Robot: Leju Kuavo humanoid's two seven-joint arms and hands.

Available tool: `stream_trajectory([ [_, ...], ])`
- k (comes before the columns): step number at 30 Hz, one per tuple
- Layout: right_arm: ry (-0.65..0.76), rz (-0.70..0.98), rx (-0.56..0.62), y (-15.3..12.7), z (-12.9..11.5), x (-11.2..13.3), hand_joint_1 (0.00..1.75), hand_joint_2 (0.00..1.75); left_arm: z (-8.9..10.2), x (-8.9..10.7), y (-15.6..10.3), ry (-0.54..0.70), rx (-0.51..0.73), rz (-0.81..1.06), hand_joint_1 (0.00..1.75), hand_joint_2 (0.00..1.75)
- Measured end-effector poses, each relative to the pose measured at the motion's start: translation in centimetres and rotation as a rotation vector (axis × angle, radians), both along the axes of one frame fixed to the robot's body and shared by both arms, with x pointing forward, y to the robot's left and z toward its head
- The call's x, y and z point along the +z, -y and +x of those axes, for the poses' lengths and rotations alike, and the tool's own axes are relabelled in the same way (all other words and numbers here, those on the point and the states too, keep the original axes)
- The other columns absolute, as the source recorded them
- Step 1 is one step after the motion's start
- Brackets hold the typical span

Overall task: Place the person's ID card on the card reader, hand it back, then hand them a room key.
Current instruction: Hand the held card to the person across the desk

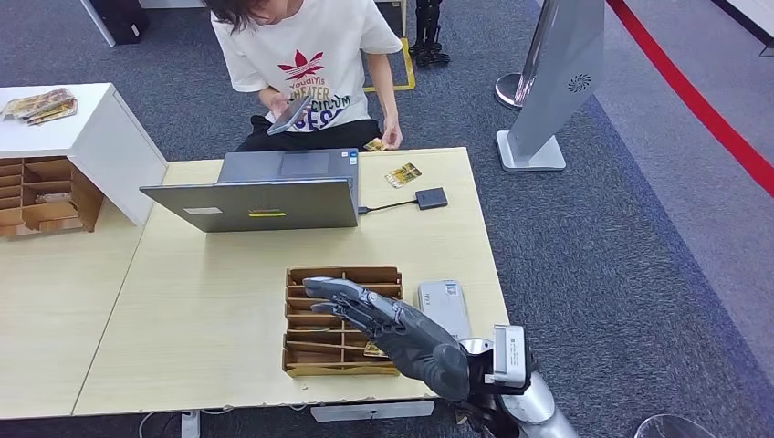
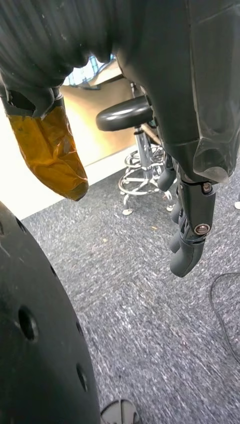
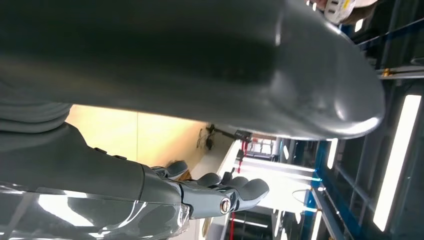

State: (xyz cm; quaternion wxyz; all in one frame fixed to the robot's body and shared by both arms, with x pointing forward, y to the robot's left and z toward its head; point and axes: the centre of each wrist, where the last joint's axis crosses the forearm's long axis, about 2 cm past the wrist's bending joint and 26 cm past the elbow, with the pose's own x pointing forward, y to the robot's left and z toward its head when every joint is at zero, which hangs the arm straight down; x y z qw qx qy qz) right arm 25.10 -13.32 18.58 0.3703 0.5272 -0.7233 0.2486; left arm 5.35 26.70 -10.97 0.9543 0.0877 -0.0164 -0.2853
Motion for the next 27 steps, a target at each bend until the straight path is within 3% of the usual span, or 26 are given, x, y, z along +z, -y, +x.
stream_trajectory([
  [27, -0.061, -0.012, 0.095, 0.3, -2.5, -2.5, 0.00, 0.00, 0.0, 0.0, -0.4, -0.019, 0.015, 0.010, 0.00, 1.75],
])
